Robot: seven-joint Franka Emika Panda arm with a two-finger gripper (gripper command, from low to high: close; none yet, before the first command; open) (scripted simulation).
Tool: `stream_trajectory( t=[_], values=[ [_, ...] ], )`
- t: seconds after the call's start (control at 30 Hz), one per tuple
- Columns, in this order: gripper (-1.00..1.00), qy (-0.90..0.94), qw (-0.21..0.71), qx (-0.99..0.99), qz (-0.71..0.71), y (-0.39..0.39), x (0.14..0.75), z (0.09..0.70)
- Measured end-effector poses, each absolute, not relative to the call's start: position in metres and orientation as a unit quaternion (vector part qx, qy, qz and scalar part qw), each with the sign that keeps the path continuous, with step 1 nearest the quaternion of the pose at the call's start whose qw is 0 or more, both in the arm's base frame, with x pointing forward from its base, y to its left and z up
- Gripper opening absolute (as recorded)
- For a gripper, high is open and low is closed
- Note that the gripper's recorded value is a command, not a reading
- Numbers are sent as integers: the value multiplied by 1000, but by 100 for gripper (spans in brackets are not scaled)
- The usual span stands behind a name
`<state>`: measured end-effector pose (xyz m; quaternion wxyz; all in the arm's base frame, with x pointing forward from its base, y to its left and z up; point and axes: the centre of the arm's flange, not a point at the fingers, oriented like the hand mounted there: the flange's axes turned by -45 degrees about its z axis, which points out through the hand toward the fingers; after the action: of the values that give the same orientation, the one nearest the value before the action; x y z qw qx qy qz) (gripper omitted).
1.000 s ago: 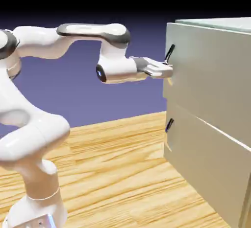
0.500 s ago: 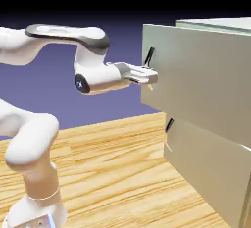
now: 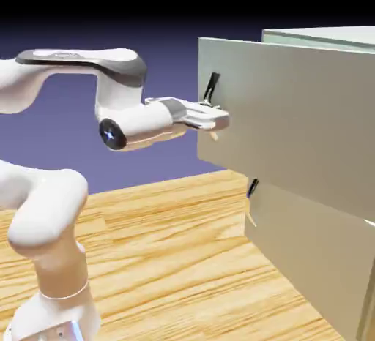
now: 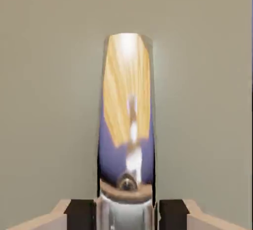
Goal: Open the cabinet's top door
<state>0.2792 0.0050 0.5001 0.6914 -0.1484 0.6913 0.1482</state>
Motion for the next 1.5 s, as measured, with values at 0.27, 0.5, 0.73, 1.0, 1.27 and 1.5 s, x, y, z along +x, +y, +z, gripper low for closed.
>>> stream_trajectory(
  t=[0.27, 0.5, 0.73, 1.0, 1.27, 1.5],
  values=[
    [-100, 681, 681, -190, 190, -35, 242, 500],
    [-100, 671, 671, -224, 224, -71, 215, 500],
    [-100, 658, 658, -259, 259, -112, 191, 500],
    [-100, 636, 636, -309, 309, -174, 163, 500],
    [-100, 605, 605, -365, 365, -254, 144, 500],
    [-100, 578, 578, -407, 408, -317, 139, 500]
  ],
)
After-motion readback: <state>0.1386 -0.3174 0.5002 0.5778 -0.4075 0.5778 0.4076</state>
